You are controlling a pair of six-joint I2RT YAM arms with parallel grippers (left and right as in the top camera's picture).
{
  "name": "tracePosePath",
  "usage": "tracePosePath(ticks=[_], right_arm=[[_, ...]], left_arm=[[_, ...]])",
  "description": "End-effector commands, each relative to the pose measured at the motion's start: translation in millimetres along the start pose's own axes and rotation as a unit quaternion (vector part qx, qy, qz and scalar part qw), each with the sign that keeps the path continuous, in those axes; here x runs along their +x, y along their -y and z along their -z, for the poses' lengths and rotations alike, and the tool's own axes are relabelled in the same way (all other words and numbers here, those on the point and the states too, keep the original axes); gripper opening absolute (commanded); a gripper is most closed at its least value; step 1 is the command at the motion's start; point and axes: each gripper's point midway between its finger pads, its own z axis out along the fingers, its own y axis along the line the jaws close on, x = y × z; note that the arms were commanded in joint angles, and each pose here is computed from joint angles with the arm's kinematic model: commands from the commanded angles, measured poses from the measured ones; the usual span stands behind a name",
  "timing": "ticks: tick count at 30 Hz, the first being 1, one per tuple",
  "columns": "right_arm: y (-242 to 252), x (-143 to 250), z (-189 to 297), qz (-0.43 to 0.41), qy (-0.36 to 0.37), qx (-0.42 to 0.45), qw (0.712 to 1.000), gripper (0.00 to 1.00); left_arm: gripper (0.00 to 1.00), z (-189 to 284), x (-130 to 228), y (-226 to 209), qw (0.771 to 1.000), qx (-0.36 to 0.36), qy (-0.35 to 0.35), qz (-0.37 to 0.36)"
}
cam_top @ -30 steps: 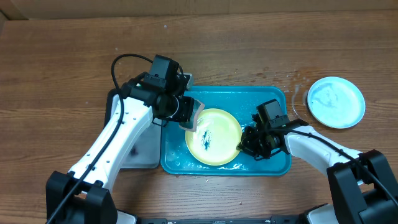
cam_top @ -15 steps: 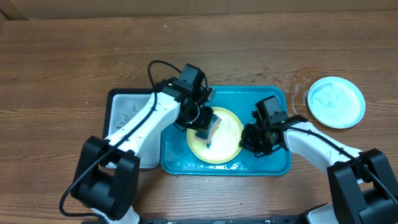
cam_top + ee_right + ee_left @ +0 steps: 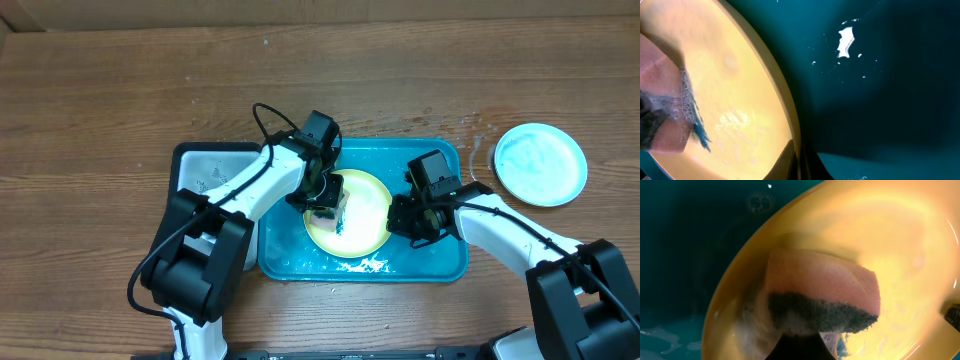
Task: Clean dirty plates on tray and stack at the side
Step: 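Scrub the yellow plate with the sponge in the left gripper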
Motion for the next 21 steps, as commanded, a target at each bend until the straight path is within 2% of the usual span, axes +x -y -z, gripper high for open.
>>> tracePosePath(ticks=[1,8,15,21], right_arm=[[-14,-6,1,0.027,0.007,-0.014,1.0,0.04],[-15,-8,1,0.029,0.012,-0.017,0.999,0.04],[-15,-8,1,0.028,0.012,-0.017,0.999,0.04],[-15,-7,1,0.028,0.01,-0.016,0.999,0.04]], left_arm=[[0.04,-27,13,3,0.999,-0.024,-0.028,0.002],[0.04,-34,35,42,0.995,-0.021,-0.047,-0.082],[0.04,-32,53,42,0.991,-0.025,-0.081,-0.108],[0.04,-21,30,-20,0.985,-0.171,-0.03,-0.02]])
